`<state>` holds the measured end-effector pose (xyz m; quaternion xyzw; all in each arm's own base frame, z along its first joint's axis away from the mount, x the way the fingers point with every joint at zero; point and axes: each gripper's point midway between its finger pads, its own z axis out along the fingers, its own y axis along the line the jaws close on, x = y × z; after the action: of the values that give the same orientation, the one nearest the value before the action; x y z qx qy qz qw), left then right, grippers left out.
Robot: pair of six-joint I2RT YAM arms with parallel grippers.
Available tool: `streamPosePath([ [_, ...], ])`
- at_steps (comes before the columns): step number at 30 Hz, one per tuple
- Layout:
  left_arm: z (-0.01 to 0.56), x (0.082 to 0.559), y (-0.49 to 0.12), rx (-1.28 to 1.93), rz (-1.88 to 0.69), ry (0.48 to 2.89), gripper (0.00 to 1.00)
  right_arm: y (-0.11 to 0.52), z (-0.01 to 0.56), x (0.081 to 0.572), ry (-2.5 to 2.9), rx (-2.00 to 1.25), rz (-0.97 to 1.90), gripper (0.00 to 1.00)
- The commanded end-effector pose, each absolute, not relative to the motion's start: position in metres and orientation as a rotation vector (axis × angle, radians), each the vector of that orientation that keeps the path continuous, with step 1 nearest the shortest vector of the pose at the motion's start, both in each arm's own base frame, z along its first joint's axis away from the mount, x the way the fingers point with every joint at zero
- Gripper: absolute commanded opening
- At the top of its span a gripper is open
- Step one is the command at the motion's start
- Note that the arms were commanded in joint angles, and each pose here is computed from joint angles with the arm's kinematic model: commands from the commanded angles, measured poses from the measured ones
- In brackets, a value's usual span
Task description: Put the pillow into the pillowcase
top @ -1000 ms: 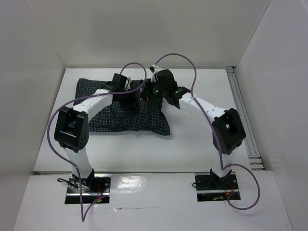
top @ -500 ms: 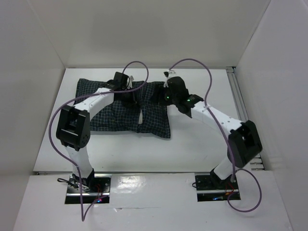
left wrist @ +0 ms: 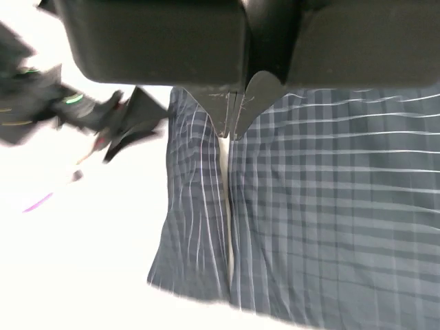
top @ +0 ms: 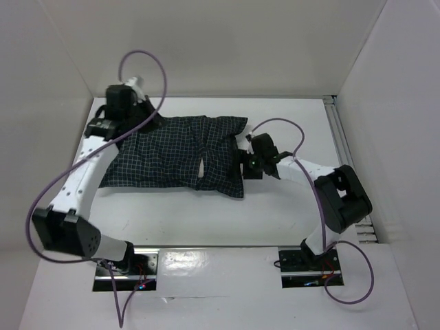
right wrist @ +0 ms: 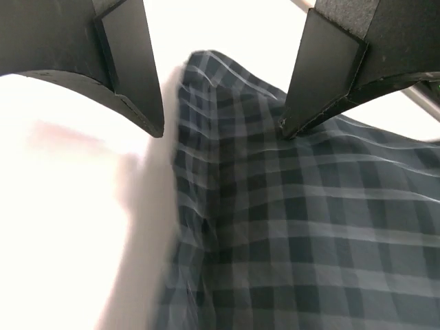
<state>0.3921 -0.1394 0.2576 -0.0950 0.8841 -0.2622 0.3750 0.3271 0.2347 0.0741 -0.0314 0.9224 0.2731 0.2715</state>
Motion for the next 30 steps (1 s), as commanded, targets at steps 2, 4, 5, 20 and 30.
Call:
streamPosePath([
  [2, 0.265, 0.385, -0.067, -0.432, -0.468, 2.197, 0.0, 0.248, 0.072, 0.308, 2.488, -0.118, 0.85, 0.77],
  [4, 0.234, 0.37, -0.03, -0.6, -0.363, 2.24, 0.18, 0.244, 0.072, 0.303, 2.49, -0.115, 0.821, 0.78],
  [5, 0.222, 0.363, -0.014, -0.671, -0.338, 2.254, 0.24, 0.236, 0.066, 0.298, 2.509, -0.095, 0.777, 0.78],
  [20, 0.128, 0.259, 0.134, -1.506, -0.344, 1.949, 0.92, 0.219, 0.062, 0.256, 2.526, -0.058, 0.817, 0.82],
  [30, 0.086, 0.292, 0.136, -1.487, -0.576, 1.914, 0.93, 0.238, 0.039, 0.242, 2.564, -0.094, 0.997, 0.83],
])
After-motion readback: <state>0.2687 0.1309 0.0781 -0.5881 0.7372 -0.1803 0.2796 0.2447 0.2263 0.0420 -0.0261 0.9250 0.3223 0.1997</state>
